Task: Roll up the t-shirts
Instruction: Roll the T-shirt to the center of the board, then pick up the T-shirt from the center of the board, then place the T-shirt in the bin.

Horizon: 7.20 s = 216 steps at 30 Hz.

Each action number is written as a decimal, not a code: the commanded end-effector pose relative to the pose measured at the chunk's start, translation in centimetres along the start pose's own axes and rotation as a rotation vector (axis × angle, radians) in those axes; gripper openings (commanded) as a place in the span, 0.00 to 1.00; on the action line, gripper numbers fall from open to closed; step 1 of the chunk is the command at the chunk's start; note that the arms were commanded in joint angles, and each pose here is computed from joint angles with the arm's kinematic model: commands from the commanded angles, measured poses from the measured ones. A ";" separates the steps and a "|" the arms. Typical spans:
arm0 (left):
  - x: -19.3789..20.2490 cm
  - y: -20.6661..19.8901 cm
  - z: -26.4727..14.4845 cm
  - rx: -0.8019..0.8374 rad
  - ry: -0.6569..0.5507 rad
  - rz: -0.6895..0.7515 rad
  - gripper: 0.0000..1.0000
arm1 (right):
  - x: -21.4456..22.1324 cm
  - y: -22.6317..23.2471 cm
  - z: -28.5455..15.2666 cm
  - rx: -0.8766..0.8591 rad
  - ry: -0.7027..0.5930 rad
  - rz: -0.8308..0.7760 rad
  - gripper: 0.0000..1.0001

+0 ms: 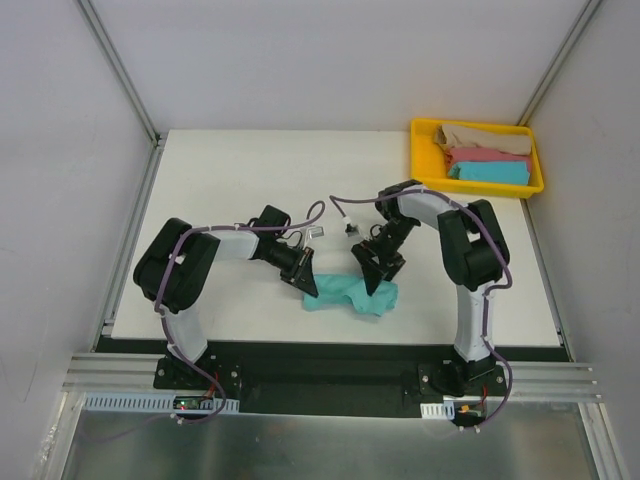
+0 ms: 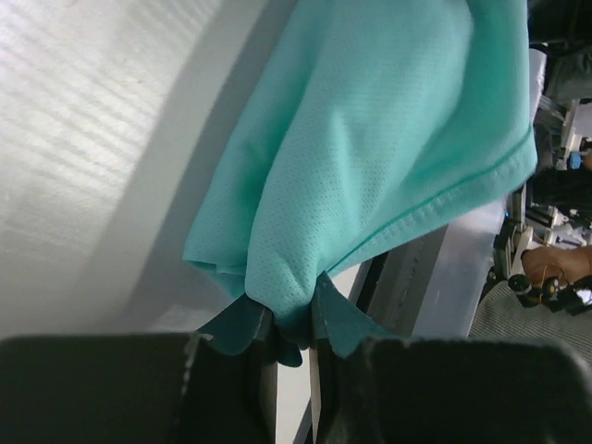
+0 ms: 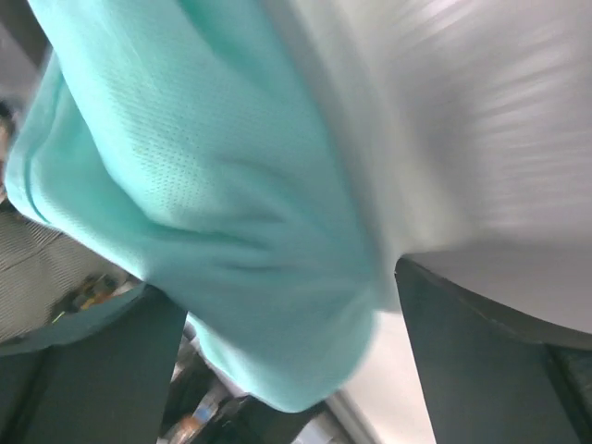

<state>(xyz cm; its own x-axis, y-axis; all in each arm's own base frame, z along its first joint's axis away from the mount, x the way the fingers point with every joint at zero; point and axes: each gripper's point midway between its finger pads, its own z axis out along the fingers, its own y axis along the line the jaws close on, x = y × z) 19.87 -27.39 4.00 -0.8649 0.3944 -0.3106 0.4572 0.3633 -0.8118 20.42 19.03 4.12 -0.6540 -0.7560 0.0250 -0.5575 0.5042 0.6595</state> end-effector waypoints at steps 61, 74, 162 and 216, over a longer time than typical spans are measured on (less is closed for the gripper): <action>-0.9 -0.6 -1.1 0.089 0.030 0.099 0.00 | 2.2 5.0 0.4 0.573 -0.288 -1.379 0.32; -1.2 0.1 -0.8 0.070 0.035 0.082 0.00 | 10.4 4.8 3.9 0.339 -0.002 -1.698 0.27; -14.6 -1.2 -18.4 -0.403 -0.280 0.299 0.99 | -13.1 -12.2 -33.4 1.092 -0.818 0.249 0.01; -10.8 5.1 -12.7 -0.419 -0.022 0.119 0.99 | -15.7 -31.1 -33.5 1.171 -0.944 0.397 0.12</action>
<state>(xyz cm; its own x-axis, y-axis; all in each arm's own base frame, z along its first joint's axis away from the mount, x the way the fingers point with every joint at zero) 33.90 -18.97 9.12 -0.8092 0.4270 -0.4036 0.5865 0.6282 -0.5113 64.16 1.07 6.33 -0.7093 -0.2239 -0.6684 -0.0761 0.9670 -0.2432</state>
